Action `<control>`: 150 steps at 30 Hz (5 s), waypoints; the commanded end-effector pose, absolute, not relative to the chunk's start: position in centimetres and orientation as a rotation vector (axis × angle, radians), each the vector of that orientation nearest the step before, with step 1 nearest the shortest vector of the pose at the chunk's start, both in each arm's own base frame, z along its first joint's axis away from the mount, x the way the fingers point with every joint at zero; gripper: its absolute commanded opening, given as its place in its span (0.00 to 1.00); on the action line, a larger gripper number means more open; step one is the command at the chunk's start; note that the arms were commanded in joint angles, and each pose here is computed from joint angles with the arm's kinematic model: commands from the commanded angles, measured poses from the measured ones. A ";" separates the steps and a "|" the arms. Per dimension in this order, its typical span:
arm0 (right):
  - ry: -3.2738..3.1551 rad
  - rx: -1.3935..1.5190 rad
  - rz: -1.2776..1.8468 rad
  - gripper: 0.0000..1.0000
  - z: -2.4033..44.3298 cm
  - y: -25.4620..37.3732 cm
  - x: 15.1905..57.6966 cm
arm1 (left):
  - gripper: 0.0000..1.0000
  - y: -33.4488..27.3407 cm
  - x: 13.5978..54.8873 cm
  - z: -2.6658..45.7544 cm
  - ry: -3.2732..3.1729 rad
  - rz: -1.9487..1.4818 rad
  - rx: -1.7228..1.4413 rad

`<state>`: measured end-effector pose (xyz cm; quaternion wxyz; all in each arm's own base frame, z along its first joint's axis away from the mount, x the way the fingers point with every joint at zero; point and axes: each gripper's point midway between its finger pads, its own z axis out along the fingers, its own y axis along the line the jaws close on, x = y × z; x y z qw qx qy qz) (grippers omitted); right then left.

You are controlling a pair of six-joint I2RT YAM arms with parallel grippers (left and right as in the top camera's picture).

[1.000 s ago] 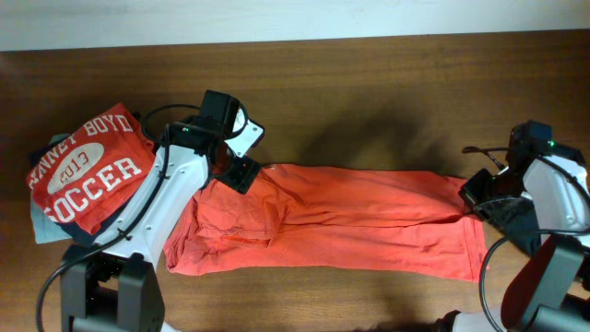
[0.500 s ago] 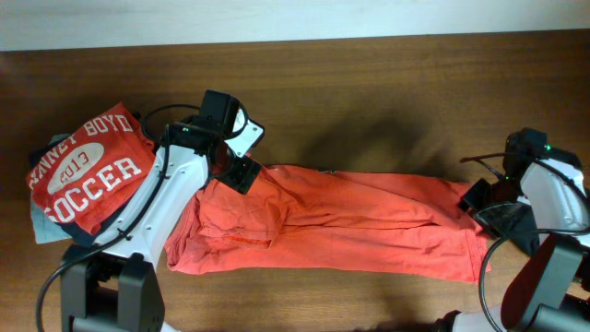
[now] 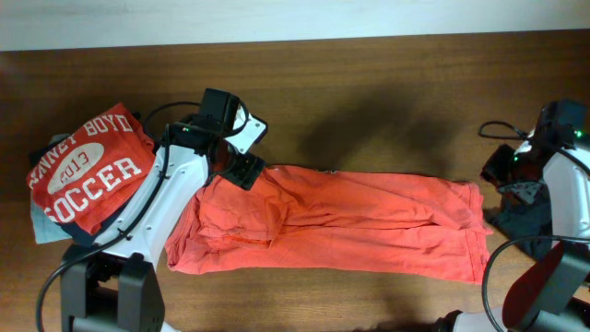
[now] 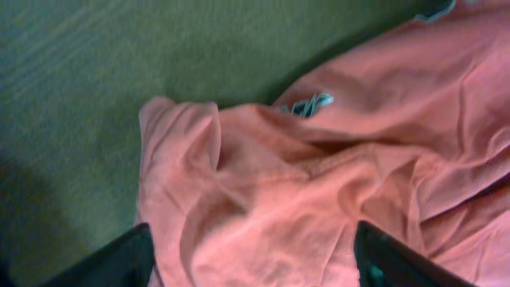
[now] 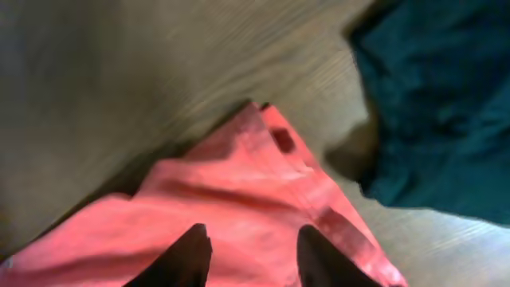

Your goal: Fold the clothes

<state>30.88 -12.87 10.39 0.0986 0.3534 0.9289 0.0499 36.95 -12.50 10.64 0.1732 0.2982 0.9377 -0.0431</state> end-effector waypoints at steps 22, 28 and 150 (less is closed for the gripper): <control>2.906 0.944 0.386 0.26 5.7 -9.7 30.5 | 0.02 -8.7 32.3 -3.3 3.272 0.052 0.113; 2.931 0.807 0.462 0.38 3.4 -9.1 31.9 | 0.02 -8.7 32.3 -3.3 3.274 0.053 0.115; 3.154 0.207 0.211 0.30 -2.3 4.8 32.3 | 0.62 -5.8 38.3 9.3 2.911 0.042 0.303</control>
